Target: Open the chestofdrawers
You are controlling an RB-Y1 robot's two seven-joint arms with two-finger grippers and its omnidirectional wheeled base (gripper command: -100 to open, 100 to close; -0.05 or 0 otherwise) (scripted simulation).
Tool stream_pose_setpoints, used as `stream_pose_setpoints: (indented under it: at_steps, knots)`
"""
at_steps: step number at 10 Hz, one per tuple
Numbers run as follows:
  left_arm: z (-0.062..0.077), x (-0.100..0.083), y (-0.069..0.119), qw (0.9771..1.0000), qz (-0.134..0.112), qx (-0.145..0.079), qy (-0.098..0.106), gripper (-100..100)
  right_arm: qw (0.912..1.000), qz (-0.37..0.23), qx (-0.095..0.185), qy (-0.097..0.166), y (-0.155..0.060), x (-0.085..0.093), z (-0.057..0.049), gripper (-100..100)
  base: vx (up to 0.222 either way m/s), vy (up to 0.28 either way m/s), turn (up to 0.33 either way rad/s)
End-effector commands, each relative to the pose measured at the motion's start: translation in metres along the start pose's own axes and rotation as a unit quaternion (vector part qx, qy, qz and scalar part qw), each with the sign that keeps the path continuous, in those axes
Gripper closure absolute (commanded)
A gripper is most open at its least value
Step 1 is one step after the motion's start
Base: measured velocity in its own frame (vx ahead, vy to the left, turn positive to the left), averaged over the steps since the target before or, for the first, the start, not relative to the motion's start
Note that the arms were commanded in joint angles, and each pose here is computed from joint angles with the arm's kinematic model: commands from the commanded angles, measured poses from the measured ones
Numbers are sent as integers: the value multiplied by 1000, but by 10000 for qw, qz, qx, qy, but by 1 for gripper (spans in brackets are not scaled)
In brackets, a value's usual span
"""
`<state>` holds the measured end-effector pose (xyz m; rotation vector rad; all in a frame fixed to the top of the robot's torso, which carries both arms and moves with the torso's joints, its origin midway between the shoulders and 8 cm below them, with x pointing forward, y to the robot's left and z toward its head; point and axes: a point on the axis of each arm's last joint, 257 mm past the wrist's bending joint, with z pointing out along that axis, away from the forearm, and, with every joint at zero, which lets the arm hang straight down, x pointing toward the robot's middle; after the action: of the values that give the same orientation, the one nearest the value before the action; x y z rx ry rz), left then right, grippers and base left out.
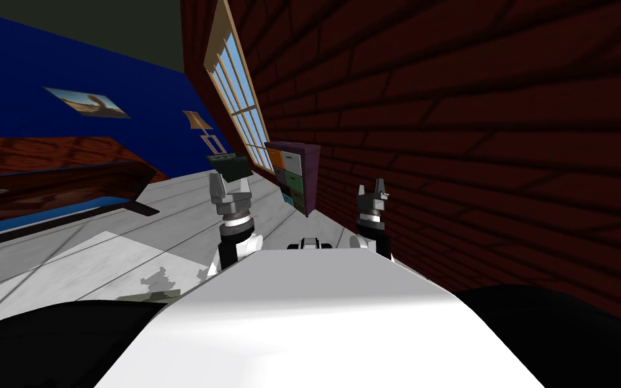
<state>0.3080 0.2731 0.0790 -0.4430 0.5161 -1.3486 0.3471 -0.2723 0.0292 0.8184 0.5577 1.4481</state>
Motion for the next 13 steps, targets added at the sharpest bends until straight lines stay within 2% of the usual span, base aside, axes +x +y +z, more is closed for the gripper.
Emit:
stream_pose_setpoints:
  at_steps: [1,7,10,12,13]
  knots:
    - [1,11,16,9994,105,-38,321,-100,10000,0,0,0,0,0,0,0,59,29,8]
    - [7,37,64,9966,357,-103,738,-100,10000,0,0,0,0,0,0,0,70,34,7]
    - [10,47,84,9954,447,-153,834,-100,10000,0,0,0,0,0,0,0,65,26,6]
    - [16,58,97,9943,534,-119,920,-100,10000,0,0,0,0,0,0,0,72,27,9]
    - [13,57,103,9941,537,-184,925,-100,10000,0,0,0,0,0,0,0,62,32,2]
